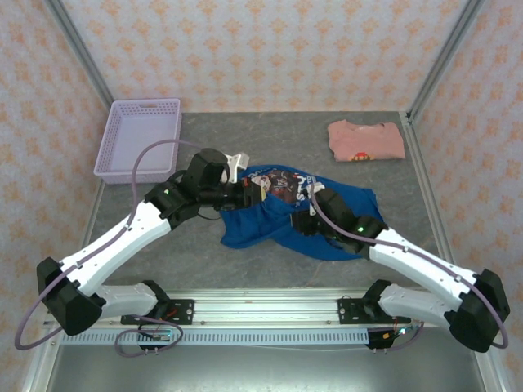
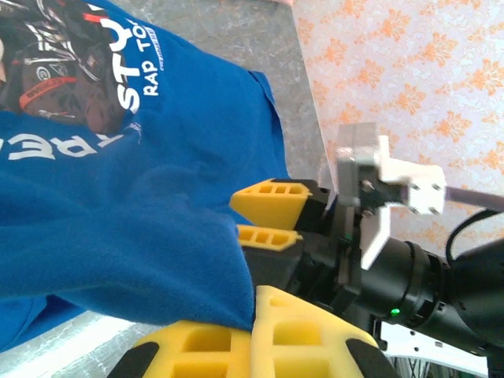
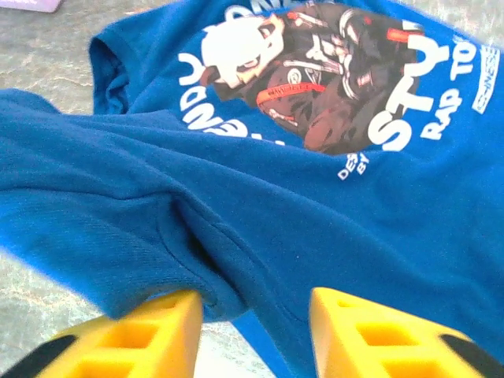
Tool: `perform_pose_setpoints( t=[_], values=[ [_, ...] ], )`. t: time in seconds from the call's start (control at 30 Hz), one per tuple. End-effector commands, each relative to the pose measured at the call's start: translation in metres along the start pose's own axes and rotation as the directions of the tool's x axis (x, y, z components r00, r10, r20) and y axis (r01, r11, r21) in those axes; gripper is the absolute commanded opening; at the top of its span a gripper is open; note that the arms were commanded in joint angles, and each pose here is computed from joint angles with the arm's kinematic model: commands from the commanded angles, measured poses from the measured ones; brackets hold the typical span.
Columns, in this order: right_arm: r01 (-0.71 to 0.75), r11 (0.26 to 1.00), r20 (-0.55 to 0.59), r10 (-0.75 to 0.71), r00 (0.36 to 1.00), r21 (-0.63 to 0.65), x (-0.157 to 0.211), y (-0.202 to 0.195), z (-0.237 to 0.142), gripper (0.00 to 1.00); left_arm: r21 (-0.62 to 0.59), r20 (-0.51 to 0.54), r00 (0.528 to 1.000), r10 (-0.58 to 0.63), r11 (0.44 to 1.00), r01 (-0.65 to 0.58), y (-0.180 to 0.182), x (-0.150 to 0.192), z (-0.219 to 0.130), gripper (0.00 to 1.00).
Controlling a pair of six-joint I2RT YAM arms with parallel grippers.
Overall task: Fold the inside-out t-shirt
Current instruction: Adjust the T-shirt at the center of the table.
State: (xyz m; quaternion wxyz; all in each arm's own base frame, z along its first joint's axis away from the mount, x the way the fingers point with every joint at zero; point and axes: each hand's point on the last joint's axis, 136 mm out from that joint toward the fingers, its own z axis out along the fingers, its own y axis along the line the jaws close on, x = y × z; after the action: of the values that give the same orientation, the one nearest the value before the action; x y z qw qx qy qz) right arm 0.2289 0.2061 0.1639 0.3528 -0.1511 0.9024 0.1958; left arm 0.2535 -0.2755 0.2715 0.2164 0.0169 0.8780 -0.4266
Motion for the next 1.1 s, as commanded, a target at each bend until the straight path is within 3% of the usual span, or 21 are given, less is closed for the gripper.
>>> perform_pose_setpoints(
  t=[0.0, 0.13, 0.3, 0.37, 0.53, 0.57, 0.6, 0.7, 0.87, 0.93, 1.07],
  values=[
    [0.144, 0.982, 0.107, -0.131, 0.986, -0.122, -0.017, 0.027, -0.03, 0.48, 0.023, -0.039, 0.999, -0.011, 1.0, 0.012, -0.01, 0.002, -0.004, 0.0],
    [0.237, 0.937, 0.202, -0.187, 0.961, -0.257, -0.031, 0.066, -0.042, 0.45, 0.019, -0.046, 0.999, -0.019, 1.0, 0.019, -0.01, 0.002, -0.002, 0.0],
    [0.293, 0.91, 0.216, -0.236, 0.947, -0.293, -0.042, 0.092, -0.033, 0.35, 0.018, -0.047, 0.999, -0.022, 1.0, 0.023, -0.01, 0.001, -0.001, 0.0],
    [0.289, 0.917, 0.206, -0.238, 0.949, -0.275, -0.045, 0.093, -0.025, 0.36, 0.013, -0.05, 0.998, -0.025, 1.0, 0.026, -0.008, 0.002, 0.0, 0.0],
    [0.259, 0.956, 0.18, -0.232, 0.956, -0.14, -0.055, 0.077, 0.001, 0.48, 0.021, -0.054, 0.998, -0.025, 0.999, 0.026, -0.01, 0.002, 0.0, 0.0],
    [0.256, 0.957, 0.173, -0.232, 0.957, -0.134, -0.055, 0.077, 0.006, 0.45, 0.02, -0.052, 0.998, -0.022, 1.0, 0.024, -0.01, 0.002, 0.0, 0.0],
    [0.251, 0.957, 0.168, -0.227, 0.959, -0.143, -0.054, 0.079, 0.01, 0.37, 0.019, -0.049, 0.999, -0.019, 1.0, 0.02, -0.01, 0.001, 0.0, 0.0],
    [0.211, 0.954, 0.142, -0.184, 0.973, -0.211, -0.048, 0.083, 0.014, 0.03, -0.005, -0.027, 1.0, -0.007, 1.0, 0.007, -0.005, -0.002, 0.0, 0.0],
    [0.021, 0.889, 0.109, 0.033, 0.993, -0.458, -0.051, 0.091, -0.002, 0.0, -0.068, 0.071, 0.997, 0.003, 0.998, 0.001, 0.016, -0.024, 0.001, 0.0],
    [-0.058, 0.855, 0.088, 0.12, 0.989, -0.515, -0.057, 0.091, -0.006, 0.0, -0.085, 0.103, 0.995, 0.019, 0.996, -0.01, 0.023, -0.032, 0.001, 0.06],
    [-0.188, 0.799, 0.08, 0.282, 0.956, -0.571, -0.072, 0.081, -0.011, 0.0, -0.135, 0.162, 0.984, 0.071, 0.99, -0.049, 0.035, -0.039, -0.009, 0.34]
  ],
)
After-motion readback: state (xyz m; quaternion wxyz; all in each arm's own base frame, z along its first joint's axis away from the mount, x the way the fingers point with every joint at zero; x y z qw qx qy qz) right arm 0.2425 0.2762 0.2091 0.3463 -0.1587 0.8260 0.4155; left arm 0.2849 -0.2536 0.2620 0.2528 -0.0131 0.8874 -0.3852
